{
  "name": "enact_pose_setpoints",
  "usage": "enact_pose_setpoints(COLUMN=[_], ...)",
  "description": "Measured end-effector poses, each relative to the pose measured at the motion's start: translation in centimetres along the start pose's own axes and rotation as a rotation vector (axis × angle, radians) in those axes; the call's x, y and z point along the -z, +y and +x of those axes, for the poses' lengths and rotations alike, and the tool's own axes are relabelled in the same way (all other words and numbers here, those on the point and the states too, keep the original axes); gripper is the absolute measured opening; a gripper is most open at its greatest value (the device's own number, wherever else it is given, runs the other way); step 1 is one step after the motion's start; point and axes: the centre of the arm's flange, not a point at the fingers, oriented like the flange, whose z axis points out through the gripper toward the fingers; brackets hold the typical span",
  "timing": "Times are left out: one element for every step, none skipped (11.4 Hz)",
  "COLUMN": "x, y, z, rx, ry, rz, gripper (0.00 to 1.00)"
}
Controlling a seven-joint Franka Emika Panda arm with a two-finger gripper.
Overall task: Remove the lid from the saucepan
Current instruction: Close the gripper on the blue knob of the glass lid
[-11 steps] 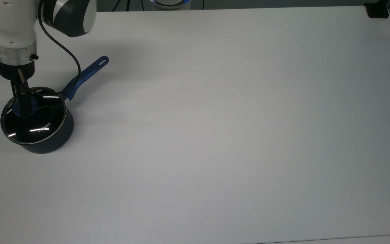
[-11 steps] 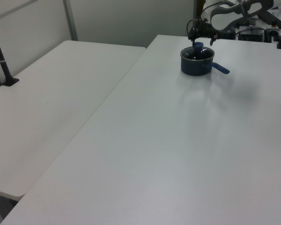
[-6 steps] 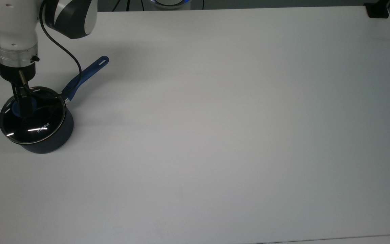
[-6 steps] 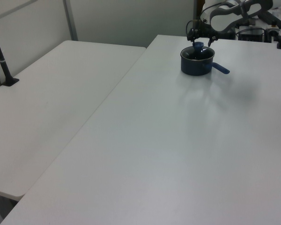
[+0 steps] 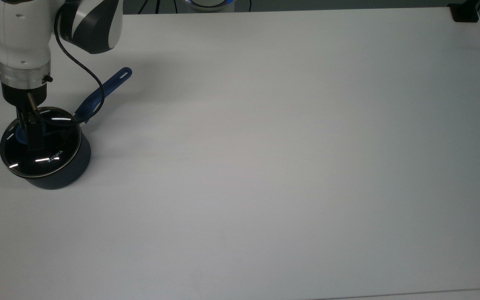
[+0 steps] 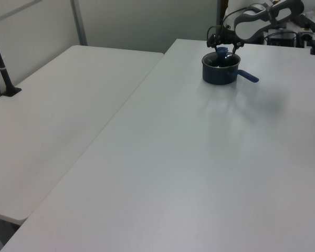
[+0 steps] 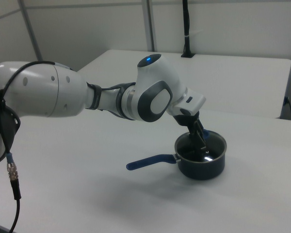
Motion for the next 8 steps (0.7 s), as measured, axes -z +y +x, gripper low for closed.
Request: enact_pose_setpoints(x=[0.15, 0.37, 0.58, 0.70, 0.69, 0.69, 0.62, 0.44], y=[-0.06, -0.07, -0.04, -0.04, 0.00, 0.00, -0.01, -0.13], z=[0.13, 0.35, 0.60, 0.77, 0.80, 0.80, 0.76, 0.57], rx=[-0.001, -0.004, -0.007, -0.009, -0.010, -0.010, -0.010, -0.006], ry=[0.003, 0.007, 0.012, 0.015, 0.015, 0.015, 0.014, 0.012], rz=[0.002, 0.005, 0.008, 0.009, 0.009, 0.009, 0.008, 0.007], gripper=[0.99, 1.00, 1.00, 1.00, 1.00, 1.00, 1.00, 0.98])
